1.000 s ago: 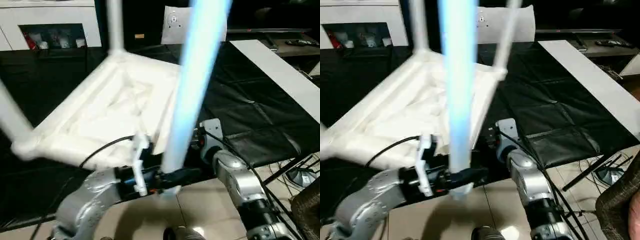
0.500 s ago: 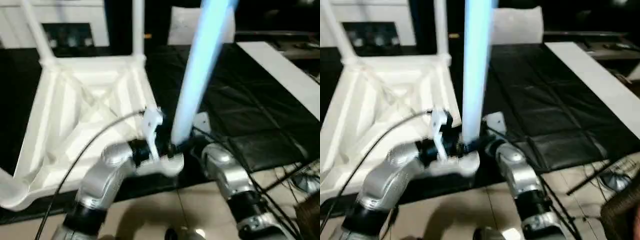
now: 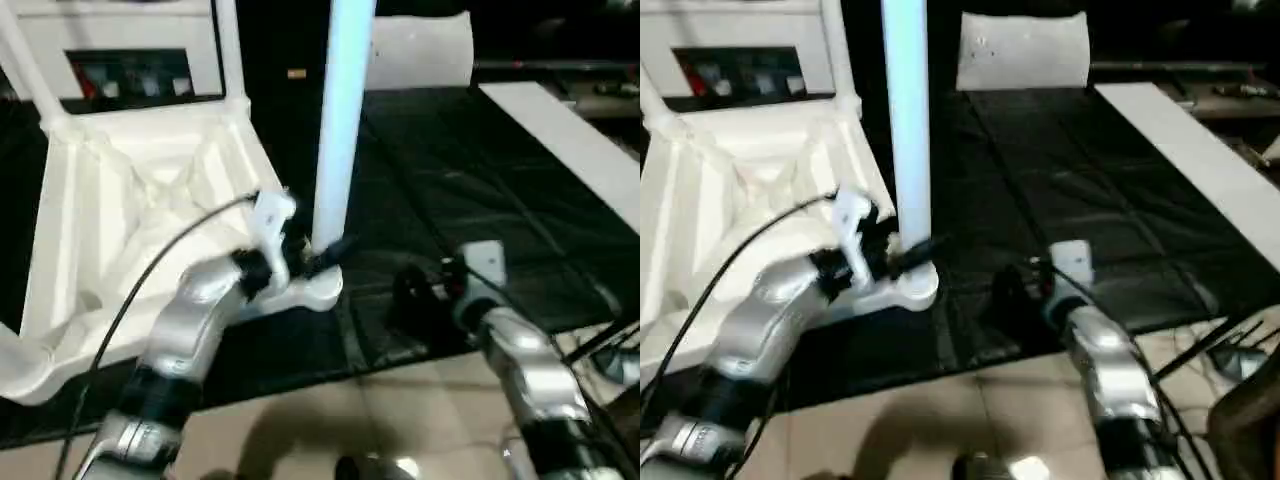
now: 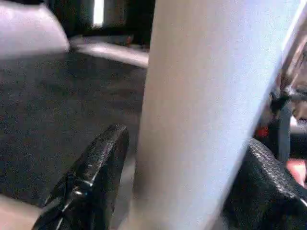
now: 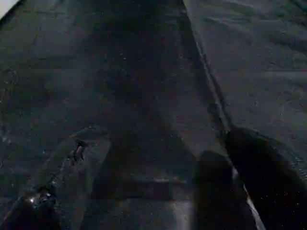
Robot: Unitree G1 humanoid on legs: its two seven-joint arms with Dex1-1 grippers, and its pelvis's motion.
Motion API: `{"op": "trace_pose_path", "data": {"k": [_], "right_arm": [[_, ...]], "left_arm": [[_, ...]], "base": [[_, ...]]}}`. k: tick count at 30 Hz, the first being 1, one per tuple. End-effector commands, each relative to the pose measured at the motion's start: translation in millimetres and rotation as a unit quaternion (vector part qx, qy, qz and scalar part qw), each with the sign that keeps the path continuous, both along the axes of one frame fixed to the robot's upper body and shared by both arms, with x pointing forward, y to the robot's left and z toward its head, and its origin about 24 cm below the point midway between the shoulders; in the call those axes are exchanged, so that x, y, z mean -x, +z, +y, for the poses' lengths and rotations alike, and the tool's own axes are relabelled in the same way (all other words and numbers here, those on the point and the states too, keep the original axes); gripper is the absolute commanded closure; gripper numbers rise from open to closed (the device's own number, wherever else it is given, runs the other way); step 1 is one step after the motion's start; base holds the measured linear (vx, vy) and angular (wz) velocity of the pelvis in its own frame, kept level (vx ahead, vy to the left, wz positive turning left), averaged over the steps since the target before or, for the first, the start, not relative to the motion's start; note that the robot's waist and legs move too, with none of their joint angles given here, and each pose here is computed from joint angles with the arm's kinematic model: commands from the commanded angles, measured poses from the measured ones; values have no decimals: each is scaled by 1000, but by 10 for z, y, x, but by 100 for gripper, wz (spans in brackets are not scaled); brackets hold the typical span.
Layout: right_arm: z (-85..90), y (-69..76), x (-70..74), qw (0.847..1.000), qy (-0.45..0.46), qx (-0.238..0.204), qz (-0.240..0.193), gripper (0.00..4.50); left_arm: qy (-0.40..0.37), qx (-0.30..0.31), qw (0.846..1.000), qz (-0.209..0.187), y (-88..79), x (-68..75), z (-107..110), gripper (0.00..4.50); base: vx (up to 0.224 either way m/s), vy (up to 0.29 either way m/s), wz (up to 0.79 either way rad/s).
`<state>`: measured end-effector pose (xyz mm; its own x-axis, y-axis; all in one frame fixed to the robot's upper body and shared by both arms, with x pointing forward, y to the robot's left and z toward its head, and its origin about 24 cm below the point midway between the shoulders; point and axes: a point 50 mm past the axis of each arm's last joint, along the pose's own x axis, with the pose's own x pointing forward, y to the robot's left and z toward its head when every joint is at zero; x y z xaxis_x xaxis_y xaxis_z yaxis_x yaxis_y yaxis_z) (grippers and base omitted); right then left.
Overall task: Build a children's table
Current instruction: Rotate table base
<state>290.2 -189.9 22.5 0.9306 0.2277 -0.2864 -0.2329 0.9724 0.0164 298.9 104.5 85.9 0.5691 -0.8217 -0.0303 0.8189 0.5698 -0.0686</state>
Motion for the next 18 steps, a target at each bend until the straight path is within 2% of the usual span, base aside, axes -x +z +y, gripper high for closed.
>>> {"op": "trace_pose_path", "data": {"k": [1,4,7,10,11,14,18], "right_arm": [[-24,174,60,999,22,-7,-37,0],[20,282,162,996,63,-23,-59,0],[54,350,259,993,94,-35,-64,0],[127,465,374,989,113,-50,-83,0],[177,467,430,990,117,-62,-50,0],[260,525,523,986,139,-79,-42,0],[352,561,613,984,151,-84,-45,0]], "left_arm": [[-23,-11,1000,10,-10,138,10,135],[-30,-44,999,12,-66,251,100,135],[-3,-53,998,23,-88,292,227,160],[53,-49,997,28,-108,400,370,160],[88,-45,994,48,-165,472,423,160],[135,-36,987,76,-226,581,469,160],[203,-29,977,58,-209,641,454,160]], "base": [[0,0,0],[0,0,0],[0,0,0],[0,0,0],[0,0,0],[0,0,0],[0,0,0]]}}
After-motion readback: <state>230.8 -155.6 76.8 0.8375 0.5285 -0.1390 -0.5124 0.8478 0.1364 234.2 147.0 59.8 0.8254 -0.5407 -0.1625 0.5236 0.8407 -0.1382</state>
